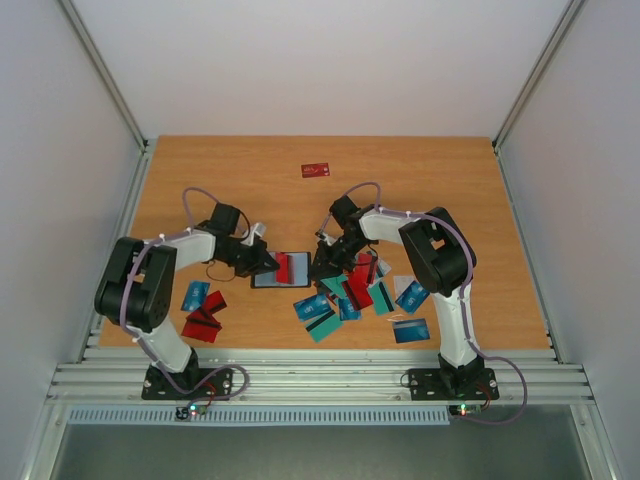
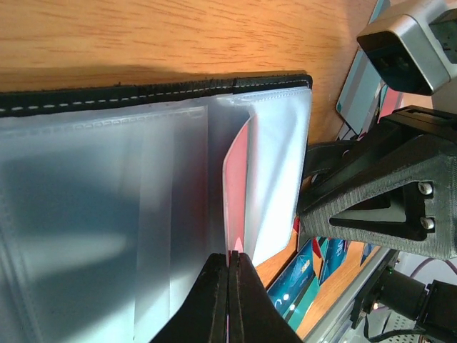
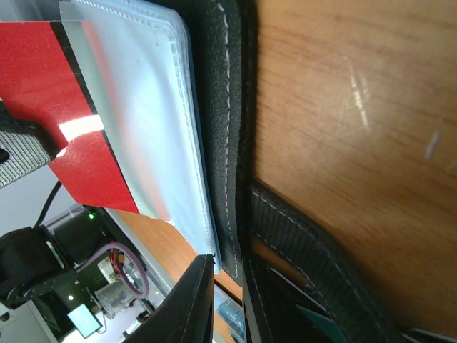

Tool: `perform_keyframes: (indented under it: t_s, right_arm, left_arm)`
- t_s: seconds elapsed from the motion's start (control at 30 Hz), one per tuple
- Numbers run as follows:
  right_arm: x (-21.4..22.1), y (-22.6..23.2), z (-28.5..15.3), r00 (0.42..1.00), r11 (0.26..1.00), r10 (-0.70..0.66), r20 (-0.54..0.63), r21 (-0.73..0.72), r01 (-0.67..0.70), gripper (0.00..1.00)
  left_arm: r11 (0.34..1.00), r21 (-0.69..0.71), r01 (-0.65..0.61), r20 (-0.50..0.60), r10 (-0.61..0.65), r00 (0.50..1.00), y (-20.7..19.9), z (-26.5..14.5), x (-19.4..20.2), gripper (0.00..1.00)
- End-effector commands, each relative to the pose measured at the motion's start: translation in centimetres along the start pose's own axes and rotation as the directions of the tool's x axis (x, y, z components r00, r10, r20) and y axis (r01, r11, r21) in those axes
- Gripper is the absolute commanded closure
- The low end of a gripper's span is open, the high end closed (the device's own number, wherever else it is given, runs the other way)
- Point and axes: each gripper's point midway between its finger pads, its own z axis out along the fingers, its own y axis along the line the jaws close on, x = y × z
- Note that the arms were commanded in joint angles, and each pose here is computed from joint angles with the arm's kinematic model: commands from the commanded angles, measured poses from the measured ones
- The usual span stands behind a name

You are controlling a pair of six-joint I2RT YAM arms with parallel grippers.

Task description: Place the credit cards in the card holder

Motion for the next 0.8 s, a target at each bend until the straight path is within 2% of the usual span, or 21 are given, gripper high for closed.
perform_keyframes:
  t_s: [0.0, 0.3, 0.77]
  right_arm:
    - [0.0, -0.9, 0.2, 1.0, 0.999, 0.019, 0.008, 0.038, -0.019, 0.86]
    - [-0.6, 0.7, -0.7, 0.999, 1.0, -0.008, 0.032, 0.02, 0.007, 0.85]
    - [-0.9, 0.2, -0.6, 1.0, 1.0, 0.006, 0.03, 0.02, -0.006, 0.86]
  left_arm:
    - [1.0, -0.022, 0.011, -0.066, -0.013, 0.998, 0.7, 0.9, 1.1, 1.0]
    - [1.0, -0.017, 0.002, -0.1, -0.004, 0.995, 0.6, 1.7, 1.0, 1.0]
    - [1.0, -0.009, -0.011, -0.139, 0.01, 0.99, 0.4, 2.9, 0.9, 1.0]
